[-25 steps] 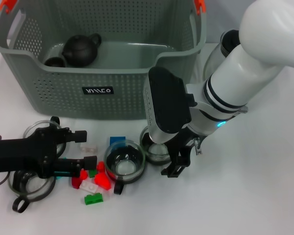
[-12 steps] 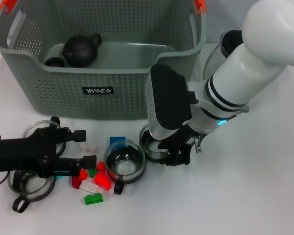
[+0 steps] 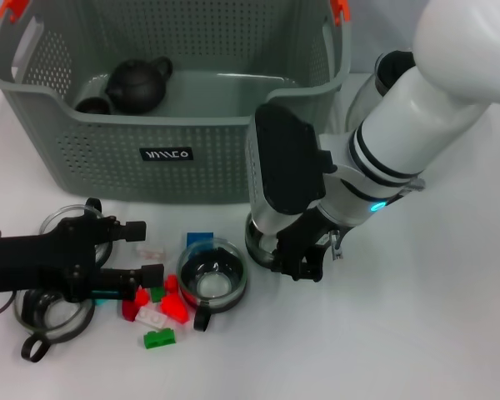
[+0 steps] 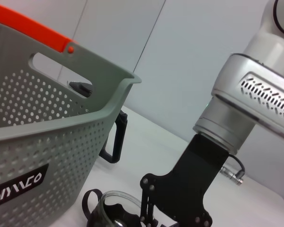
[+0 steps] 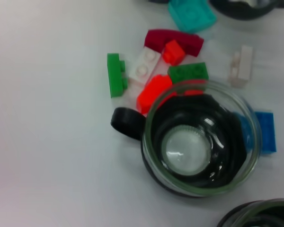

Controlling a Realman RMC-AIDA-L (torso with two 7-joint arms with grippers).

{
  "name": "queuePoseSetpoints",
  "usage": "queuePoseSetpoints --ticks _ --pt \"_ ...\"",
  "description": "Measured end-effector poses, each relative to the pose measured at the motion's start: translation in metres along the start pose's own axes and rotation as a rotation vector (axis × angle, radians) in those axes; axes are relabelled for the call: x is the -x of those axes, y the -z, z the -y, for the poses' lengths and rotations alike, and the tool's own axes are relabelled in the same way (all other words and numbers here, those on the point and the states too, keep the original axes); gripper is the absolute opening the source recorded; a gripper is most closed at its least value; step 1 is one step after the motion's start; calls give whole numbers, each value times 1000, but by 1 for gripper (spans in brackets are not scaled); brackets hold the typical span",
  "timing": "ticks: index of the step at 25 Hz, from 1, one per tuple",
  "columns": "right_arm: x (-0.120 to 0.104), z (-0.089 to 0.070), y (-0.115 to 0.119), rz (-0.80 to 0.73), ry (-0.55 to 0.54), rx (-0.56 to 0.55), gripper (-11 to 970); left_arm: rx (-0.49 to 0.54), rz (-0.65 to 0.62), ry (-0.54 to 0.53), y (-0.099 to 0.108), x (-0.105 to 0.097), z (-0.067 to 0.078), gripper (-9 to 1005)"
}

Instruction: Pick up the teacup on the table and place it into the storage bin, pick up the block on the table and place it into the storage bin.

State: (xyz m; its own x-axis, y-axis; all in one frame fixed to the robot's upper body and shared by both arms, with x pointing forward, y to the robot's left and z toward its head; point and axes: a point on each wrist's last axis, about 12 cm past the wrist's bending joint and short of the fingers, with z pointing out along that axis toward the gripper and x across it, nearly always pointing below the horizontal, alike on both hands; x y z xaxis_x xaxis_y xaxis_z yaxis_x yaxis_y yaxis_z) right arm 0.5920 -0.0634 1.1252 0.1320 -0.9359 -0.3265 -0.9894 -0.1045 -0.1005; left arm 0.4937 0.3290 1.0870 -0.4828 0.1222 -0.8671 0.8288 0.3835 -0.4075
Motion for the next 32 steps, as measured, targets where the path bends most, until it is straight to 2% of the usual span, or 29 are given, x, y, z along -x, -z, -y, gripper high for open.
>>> queuePoseSetpoints --ticks 4,9,15,21,24,27,32 --pt "2 1 6 13 -15 3 62 0 4 -1 1 1 0 945" --pt "6 0 16 31 -23 14 61 1 5 -2 1 1 0 945" --pt "24 -3 62 149 -24 53 62 -1 6 -3 2 1 0 945" --pt "41 1 115 264 -26 -21 62 -2 7 -3 2 1 0 945" --pt "48 12 141 338 -42 -89 62 -3 7 -5 2 2 0 945" --pt "48 26 158 406 -77 -159 62 -3 6 -8 2 3 -1 945" --pt "42 56 164 501 -186 -301 62 -2 6 -13 1 5 -2 945"
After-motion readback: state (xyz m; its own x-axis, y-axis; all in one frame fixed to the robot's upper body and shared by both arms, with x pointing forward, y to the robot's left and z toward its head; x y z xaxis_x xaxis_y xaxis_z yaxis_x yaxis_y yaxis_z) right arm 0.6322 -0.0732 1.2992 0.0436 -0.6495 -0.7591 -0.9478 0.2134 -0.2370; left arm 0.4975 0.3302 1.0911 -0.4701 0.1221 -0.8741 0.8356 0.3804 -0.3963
